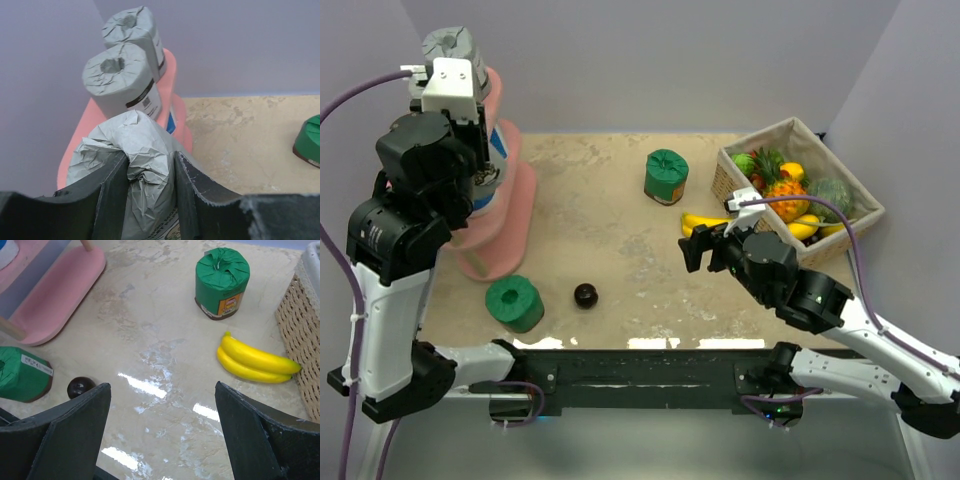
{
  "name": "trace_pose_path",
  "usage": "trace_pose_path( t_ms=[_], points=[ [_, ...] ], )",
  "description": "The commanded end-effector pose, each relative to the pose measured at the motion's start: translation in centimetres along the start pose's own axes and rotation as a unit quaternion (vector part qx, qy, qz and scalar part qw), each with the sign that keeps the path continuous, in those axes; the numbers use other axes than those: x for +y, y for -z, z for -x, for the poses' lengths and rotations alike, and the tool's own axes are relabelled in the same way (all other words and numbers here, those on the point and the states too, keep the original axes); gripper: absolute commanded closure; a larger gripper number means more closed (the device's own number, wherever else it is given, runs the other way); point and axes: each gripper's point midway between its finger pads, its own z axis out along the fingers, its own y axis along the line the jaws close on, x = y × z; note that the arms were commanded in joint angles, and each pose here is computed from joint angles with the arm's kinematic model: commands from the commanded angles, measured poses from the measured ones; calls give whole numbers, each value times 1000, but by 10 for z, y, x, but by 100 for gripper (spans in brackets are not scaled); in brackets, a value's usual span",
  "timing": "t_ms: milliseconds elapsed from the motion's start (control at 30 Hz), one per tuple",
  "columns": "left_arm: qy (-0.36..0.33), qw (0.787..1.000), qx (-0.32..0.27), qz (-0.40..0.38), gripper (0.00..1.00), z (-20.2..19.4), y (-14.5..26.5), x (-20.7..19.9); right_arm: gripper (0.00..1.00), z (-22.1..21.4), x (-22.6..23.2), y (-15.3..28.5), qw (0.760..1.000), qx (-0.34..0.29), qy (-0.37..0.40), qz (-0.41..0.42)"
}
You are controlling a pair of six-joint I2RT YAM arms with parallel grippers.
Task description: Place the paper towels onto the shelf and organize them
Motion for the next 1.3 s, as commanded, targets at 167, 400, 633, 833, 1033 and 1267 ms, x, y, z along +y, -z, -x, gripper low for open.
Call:
trace_pose_path(
  t_ms=[167,400,633,833,1033,1267],
  points=[
    [-59,985,26,158,59,-18,-12,38,12,28,8,7,999,-29,-26,17],
    [-97,974,26,201,59,-21,-30,33,12,35,7,12,999,-36,-29,19],
    [-112,959,10,260,60,-15,-35,42,12,35,3,16,999,-39,-33,15],
    [-122,951,10,283,60,-17,-37,50,12,37,0,19,999,-42,-33,12],
    [-143,943,30,297,60,-29,-51,57,12,37,-1,21,998,-45,-35,11],
    [-150,938,34,311,51,-29,-55,65,12,37,-2,20,998,-46,-32,8]
  ],
)
